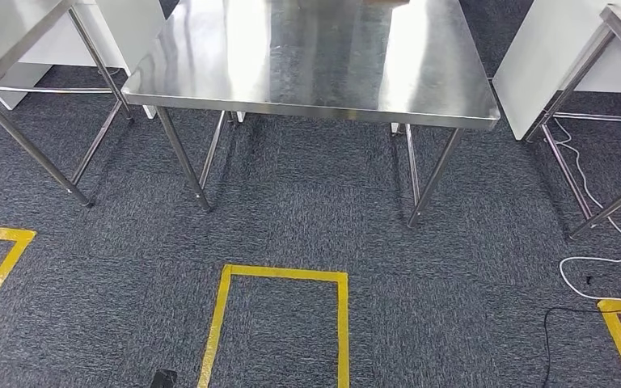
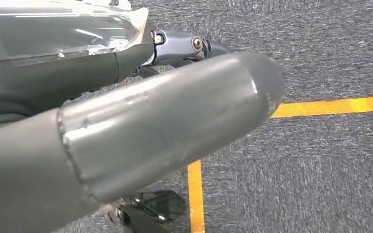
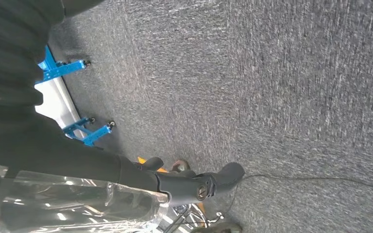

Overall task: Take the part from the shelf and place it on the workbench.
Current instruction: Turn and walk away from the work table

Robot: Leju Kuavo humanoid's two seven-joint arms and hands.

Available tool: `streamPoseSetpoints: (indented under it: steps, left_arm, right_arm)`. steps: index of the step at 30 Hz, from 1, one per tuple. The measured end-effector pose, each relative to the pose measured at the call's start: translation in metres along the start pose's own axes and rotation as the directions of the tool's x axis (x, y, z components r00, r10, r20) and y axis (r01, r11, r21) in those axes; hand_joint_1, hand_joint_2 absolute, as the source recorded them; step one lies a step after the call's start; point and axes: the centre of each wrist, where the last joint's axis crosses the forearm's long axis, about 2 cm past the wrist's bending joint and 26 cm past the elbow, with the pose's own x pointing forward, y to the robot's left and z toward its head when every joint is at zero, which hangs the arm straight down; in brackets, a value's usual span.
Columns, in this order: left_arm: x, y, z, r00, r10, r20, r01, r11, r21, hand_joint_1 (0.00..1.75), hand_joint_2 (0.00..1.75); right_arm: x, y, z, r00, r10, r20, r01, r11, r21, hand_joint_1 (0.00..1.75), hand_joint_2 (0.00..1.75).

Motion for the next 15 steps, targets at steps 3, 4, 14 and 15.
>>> streamPoseSetpoints:
  steps: [3, 4, 14, 15]
  left_arm:
    - [-0.0001, -0.0007, 0.0003, 1.000, 0.001, 0.000, -0.001, 1.000, -0.001, 0.00, 0.00]
    - [-0.0001, -0.0007, 0.0003, 1.000, 0.001, 0.001, -0.001, 1.000, -0.001, 0.00, 0.00]
    - [0.0004, -0.0001, -0.0002, 1.000, 0.010, 0.007, -0.010, 1.000, 0.005, 0.00, 0.00]
    - [0.0005, -0.0004, -0.0002, 1.000, 0.011, 0.009, -0.011, 1.000, 0.005, 0.00, 0.00]
  right_arm:
    - [0.0006, -0.0007, -0.0005, 1.000, 0.000, 0.001, 0.000, 1.000, -0.002, 0.00, 1.75]
    - [0.0003, -0.0006, -0.0004, 1.000, 0.000, 0.001, 0.000, 1.000, -0.001, 0.00, 1.75]
    - [0.0030, -0.0011, -0.0008, 1.000, 0.020, 0.008, -0.020, 1.000, 0.008, 0.00, 1.75]
    - [0.0047, -0.0023, -0.0016, 1.000, 0.020, 0.011, -0.020, 1.000, 0.005, 0.00, 1.75]
